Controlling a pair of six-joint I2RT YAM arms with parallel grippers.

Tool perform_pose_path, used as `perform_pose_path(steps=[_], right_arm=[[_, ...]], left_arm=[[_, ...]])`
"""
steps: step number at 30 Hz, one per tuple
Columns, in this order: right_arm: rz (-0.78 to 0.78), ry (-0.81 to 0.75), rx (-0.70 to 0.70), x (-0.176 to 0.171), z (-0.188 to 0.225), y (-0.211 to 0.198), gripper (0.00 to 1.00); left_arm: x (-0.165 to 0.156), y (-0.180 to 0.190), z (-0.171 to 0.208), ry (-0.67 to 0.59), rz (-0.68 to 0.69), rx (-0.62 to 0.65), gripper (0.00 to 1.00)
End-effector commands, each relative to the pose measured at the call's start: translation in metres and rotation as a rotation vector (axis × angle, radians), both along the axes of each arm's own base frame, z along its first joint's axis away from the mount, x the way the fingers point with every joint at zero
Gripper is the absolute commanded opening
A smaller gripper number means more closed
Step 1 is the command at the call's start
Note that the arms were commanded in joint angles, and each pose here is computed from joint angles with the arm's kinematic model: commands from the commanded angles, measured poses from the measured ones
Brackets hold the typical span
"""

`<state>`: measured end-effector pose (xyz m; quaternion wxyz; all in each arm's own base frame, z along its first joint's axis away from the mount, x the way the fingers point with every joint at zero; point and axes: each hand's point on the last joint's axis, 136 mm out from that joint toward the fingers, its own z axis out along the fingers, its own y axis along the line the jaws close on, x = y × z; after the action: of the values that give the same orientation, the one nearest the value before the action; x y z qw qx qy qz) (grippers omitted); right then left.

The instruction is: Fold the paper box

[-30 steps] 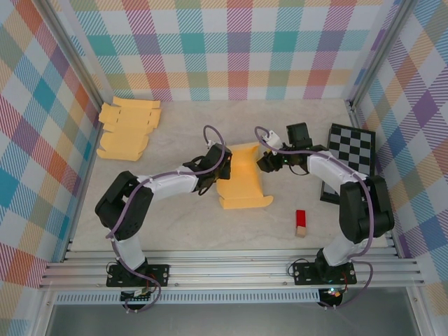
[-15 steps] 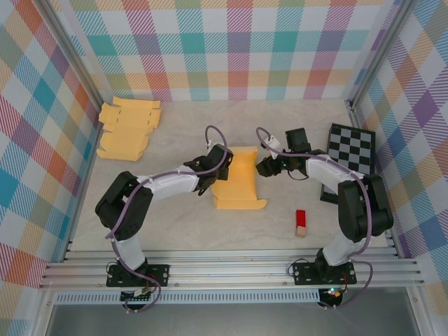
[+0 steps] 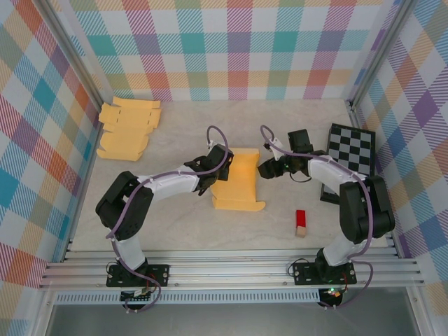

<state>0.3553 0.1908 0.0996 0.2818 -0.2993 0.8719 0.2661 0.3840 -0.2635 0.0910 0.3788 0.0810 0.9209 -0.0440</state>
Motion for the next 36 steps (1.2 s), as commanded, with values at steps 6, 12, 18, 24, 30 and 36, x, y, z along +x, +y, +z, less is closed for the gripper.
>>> perform_pose_path(steps=[6,12,18,24,30,36], right_arm=[[-0.174,0.132,0.110,0.001,0.008,0.006,0.54],[-0.339,0.131,-0.002,0.006,0.004,-0.019,0.54],[-0.314,0.251,0.005,-0.030,-0.004,-0.019,0.54],[-0.292,0.267,0.070,-0.057,-0.001,-0.015,0.54],[-0.289,0.272,0.054,-0.063,0.005,-0.018,0.55],[-0.357,0.259,0.040,-0.075,0.019,-0.010,0.52]], left_arm=[[0.001,-0.031,0.008,-0.021,-0.061,-0.108,0.00],[0.005,-0.011,0.002,-0.022,0.035,-0.033,0.00],[0.008,0.005,0.001,-0.012,0.094,-0.037,0.00],[0.009,0.006,0.006,-0.011,0.110,-0.060,0.00],[0.008,0.008,0.010,-0.009,0.117,-0.062,0.00],[0.008,0.016,0.014,-0.015,0.164,-0.053,0.00]])
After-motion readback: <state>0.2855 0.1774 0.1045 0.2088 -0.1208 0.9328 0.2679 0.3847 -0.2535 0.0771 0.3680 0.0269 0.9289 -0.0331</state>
